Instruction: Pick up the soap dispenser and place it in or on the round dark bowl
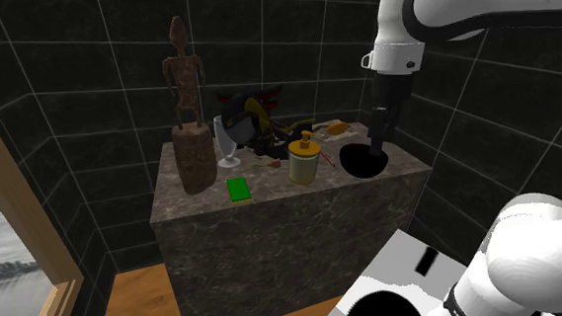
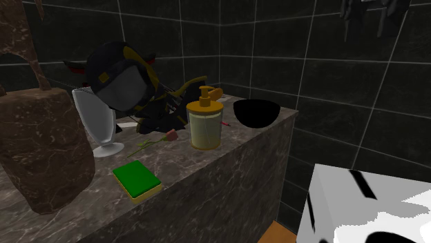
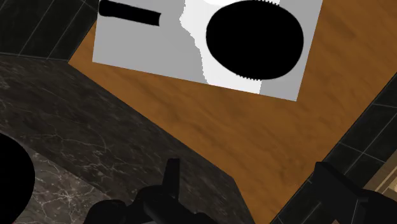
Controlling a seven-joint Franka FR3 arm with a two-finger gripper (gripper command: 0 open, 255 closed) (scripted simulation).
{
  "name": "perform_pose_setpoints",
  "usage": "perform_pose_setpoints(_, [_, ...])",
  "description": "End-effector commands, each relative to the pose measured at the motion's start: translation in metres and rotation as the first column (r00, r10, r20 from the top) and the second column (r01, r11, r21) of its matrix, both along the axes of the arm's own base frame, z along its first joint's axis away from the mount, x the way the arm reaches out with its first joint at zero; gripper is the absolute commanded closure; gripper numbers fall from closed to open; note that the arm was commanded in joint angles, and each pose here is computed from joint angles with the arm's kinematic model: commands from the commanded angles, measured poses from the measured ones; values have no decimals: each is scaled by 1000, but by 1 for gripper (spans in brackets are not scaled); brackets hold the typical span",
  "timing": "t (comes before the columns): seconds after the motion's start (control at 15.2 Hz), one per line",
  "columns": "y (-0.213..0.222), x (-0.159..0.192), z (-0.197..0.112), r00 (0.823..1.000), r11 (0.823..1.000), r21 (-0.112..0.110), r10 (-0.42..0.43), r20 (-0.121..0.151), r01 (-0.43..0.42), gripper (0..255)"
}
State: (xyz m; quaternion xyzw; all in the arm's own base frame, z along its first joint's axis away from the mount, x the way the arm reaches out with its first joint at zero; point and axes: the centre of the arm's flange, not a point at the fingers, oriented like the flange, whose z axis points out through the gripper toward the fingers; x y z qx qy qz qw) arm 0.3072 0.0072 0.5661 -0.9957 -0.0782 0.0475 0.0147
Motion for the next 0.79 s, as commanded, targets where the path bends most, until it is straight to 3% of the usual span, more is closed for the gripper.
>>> perform_pose_setpoints(0.0, [0,0,0,1000,1000,0,0,0,0,0])
perform_pose_setpoints(0.73, [-62,122,-44,999,999,-13,32,6,-32,0])
